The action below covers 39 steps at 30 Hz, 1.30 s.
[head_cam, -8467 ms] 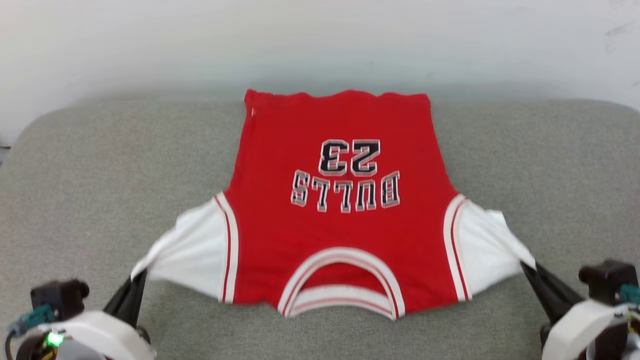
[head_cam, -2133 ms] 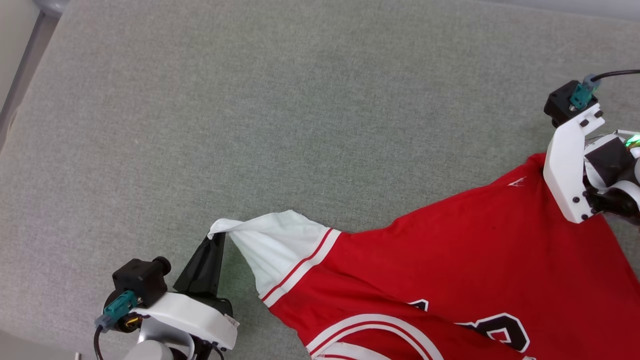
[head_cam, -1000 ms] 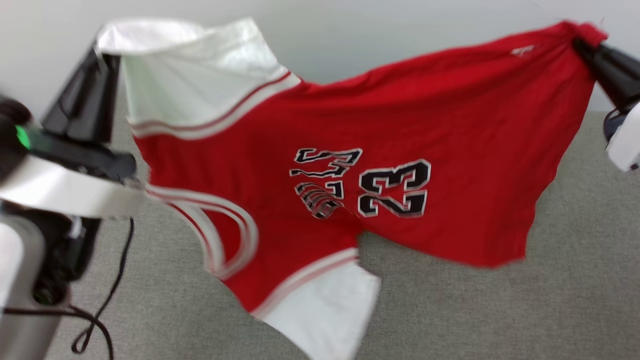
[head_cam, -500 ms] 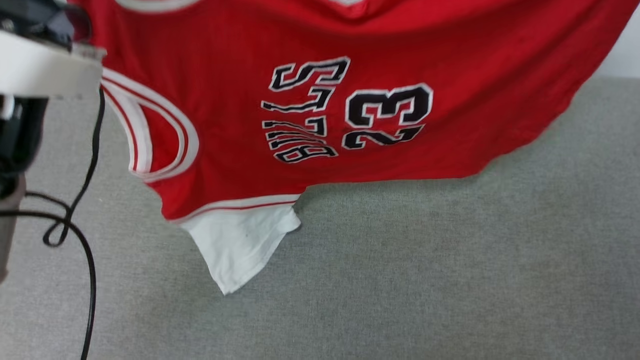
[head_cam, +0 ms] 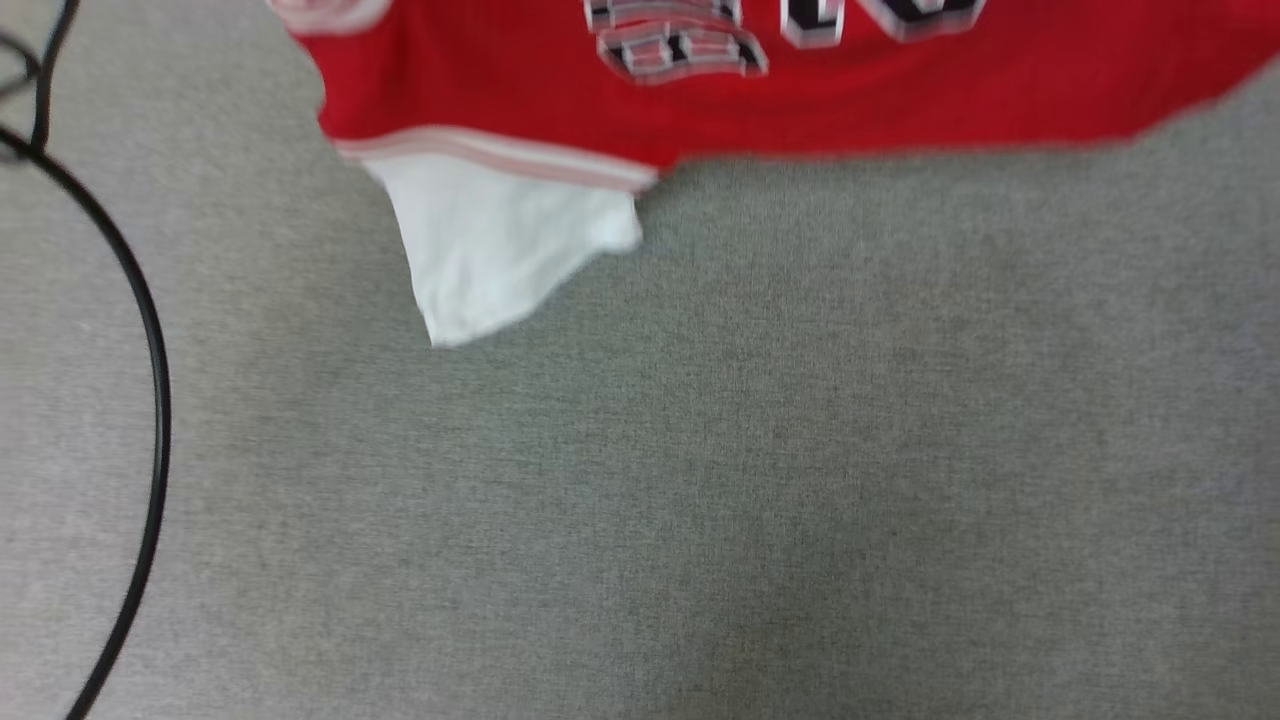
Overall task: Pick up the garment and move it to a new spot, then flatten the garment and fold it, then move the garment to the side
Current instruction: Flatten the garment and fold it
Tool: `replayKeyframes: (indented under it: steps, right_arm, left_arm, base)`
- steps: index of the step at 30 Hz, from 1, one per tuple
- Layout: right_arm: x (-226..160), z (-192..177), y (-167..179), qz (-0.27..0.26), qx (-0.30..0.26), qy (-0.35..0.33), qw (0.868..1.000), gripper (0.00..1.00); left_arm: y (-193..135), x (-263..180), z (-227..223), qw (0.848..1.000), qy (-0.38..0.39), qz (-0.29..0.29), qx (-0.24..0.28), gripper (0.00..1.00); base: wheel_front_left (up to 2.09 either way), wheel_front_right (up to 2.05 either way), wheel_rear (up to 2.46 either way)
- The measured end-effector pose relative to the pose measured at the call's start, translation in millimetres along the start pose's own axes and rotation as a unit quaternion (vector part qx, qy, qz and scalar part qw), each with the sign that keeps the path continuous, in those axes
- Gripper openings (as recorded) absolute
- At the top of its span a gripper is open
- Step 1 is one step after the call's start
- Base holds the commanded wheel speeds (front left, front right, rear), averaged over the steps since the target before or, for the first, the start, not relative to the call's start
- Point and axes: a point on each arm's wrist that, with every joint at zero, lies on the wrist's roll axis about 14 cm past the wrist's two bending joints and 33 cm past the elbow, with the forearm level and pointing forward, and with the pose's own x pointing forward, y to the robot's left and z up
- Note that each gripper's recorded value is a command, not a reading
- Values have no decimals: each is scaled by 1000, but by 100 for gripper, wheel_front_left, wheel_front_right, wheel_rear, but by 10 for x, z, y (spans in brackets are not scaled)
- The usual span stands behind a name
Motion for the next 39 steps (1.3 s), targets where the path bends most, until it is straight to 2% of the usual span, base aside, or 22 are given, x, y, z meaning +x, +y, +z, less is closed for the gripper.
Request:
replayKeyframes:
  steps: [6, 14, 17, 22, 28, 32, 39]
  right_arm:
    - [454, -32, -170, -24, -6, -21, 999, 0]
    - [806, 79, -350, -48, -33, -42, 997, 0]
    - [908, -3, -382, -52, -33, -41, 997, 0]
    - [1042, -496, -318, -42, -28, -4, 999, 0]
    - [1062, -1188, -163, -19, -15, 47, 999, 0]
    - [952, -1574, -42, -4, 0, 79, 997, 0]
    - [567, -2101, 178, 24, 29, 136, 990, 0]
  left_arm:
    - [134, 353, -358, 1000, 10, 11, 4, 0]
    - [266, 682, -396, 1000, -11, 22, 20, 0]
    - [291, 736, -494, 999, -12, 26, 17, 0]
    - [246, 689, -977, 999, 21, 24, 6, 0]
    - [221, 433, -1661, 997, 77, 26, -7, 0]
    - [190, 135, -2046, 992, 120, 24, -11, 0]
    - [26, -416, -2375, 985, 167, 17, -38, 0]
  base:
    - [0, 0, 0]
    - [0, 0, 0]
    - [0, 0, 0]
    - [0, 0, 0]
    - [0, 0, 0]
    - [0, 0, 0]
    - [0, 0, 0]
